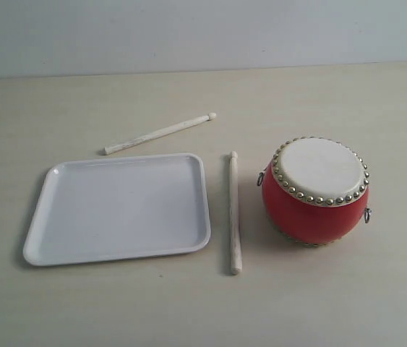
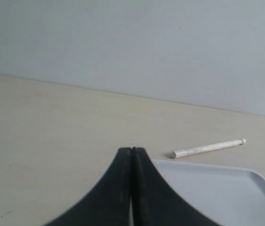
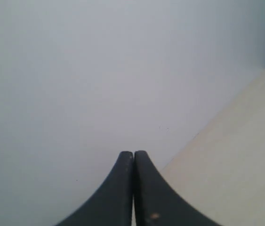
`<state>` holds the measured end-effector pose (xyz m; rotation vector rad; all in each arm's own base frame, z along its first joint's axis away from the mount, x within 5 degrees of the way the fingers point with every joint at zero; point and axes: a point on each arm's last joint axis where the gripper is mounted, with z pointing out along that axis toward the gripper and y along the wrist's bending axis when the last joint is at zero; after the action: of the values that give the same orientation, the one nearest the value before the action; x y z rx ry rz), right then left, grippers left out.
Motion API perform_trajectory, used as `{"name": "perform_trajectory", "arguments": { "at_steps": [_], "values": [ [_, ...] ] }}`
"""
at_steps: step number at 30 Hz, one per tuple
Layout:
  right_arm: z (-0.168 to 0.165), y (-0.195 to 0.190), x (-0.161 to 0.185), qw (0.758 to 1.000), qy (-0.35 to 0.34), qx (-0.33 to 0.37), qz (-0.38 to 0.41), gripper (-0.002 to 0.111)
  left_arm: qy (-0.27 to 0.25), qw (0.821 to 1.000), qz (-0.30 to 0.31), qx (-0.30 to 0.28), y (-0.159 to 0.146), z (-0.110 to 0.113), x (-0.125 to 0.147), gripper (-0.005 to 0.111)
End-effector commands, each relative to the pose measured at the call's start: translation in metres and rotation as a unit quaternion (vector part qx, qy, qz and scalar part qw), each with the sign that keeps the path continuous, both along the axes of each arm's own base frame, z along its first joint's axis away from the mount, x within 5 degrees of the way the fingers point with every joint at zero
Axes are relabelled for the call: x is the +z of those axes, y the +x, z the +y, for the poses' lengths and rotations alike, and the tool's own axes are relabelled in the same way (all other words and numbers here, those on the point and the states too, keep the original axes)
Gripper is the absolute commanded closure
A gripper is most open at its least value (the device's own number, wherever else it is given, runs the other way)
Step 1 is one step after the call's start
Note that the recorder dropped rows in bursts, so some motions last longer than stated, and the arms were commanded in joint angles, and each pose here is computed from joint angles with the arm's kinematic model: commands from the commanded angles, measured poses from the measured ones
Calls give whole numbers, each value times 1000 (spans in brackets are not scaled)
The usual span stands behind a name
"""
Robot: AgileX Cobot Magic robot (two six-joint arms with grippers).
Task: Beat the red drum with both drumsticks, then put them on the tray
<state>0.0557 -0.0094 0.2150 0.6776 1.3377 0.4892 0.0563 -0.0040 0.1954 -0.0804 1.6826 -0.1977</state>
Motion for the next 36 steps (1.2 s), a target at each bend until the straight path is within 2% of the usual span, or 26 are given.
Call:
{"name": "perform_trajectory", "arguments": {
  "at_steps": [1, 4, 14, 20, 21, 24, 26, 28, 30, 31, 32, 33, 34, 36],
  "values": [
    [0, 0, -1, 998, -66, -8, 6, 108, -2, 1000, -5, -3, 0, 0, 1, 107],
    [0, 0, -1, 993, -118, -11, 17, 108, -2, 1000, -5, -3, 0, 0, 1, 107],
    [1, 0, -3, 993, -111, -6, 24, 108, 3, 1000, -5, -2, 0, 0, 1, 107],
    [2, 0, -6, 993, -109, 5, 41, 108, 152, 988, -23, -1, 0, 3, 2, 107],
    [3, 0, -7, 993, -109, 9, 47, 108, 186, 982, -41, -2, 0, 3, 5, 107],
    [3, 0, -7, 993, -108, 8, 45, 108, 186, 979, -85, -10, 0, 0, 13, 107],
    [3, 0, -7, 993, -108, 7, 44, 108, 179, 973, -143, -20, -1, -4, 23, 107],
    [3, 0, -7, 993, -108, 7, 44, 108, 134, 966, -219, -36, -5, -9, 36, 107],
    [3, 0, -7, 993, -108, 7, 44, 108, 99, 946, -302, -58, -12, -13, 51, 107],
    [3, 0, -7, 993, -108, 7, 44, 108, 88, 928, -356, -72, -18, -16, 59, 107],
    [3, 0, -7, 993, -108, 7, 44, 108, 51, 913, -393, -91, -24, -18, 66, 107],
    [3, 0, -7, 993, -108, 7, 44, 108, 9, 902, -417, -113, -28, -19, 70, 107],
    [3, 0, -7, 993, -108, 7, 44, 108, -11, 888, -442, -127, -32, -20, 74, 107],
    [3, 0, -7, 993, -108, 7, 44, 108, -12, 872, -470, -136, -37, -21, 78, 107]
  ]
}}
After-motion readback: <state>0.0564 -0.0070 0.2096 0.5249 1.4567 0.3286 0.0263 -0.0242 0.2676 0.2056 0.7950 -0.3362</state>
